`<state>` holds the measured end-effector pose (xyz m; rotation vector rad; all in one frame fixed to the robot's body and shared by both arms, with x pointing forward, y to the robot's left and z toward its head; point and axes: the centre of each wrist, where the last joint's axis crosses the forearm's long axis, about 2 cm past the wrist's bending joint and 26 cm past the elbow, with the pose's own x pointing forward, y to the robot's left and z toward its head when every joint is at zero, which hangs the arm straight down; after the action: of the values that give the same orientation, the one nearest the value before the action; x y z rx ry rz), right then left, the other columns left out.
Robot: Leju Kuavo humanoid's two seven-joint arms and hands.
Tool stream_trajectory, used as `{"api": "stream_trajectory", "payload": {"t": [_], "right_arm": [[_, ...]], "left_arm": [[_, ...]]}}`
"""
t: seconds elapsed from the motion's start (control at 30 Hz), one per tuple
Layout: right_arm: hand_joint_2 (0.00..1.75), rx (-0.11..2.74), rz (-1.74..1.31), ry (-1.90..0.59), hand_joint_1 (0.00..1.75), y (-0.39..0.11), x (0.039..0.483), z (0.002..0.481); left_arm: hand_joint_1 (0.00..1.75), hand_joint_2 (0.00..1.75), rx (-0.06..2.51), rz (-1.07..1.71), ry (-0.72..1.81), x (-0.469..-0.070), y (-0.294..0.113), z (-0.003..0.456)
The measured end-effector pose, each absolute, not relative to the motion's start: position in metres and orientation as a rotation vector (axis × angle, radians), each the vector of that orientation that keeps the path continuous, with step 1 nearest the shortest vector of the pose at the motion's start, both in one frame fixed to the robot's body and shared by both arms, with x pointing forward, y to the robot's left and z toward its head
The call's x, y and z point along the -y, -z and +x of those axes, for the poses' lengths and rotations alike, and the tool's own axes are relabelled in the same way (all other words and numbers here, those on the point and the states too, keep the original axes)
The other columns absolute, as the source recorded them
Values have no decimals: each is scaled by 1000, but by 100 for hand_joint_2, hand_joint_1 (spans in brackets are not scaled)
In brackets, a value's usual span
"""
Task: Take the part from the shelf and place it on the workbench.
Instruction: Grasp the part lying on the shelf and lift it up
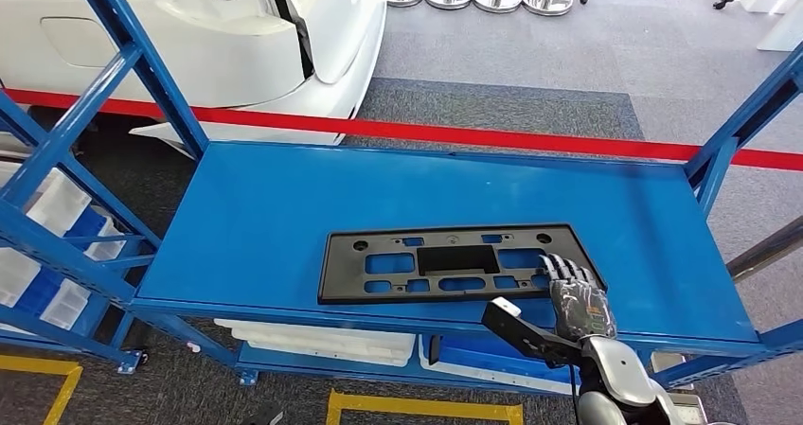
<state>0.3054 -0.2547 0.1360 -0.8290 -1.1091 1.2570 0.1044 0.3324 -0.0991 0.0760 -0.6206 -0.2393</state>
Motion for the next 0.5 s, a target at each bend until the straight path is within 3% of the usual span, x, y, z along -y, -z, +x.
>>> {"api": "stream_trajectory", "payload": {"t": [0.33,0.47,0.5], "right_arm": [[175,1096,-849,-1291,4,-137,264,310],[175,1085,-865,-1306,175,-135,270,311],[175,1086,-866,-1312,175,-135,272,311]], "left_arm": [[0,0,623,93,242,-333,99,106],[0,0,628,79,240,-326,99,107],[0,0,629,76,240,-324,99,107]]}}
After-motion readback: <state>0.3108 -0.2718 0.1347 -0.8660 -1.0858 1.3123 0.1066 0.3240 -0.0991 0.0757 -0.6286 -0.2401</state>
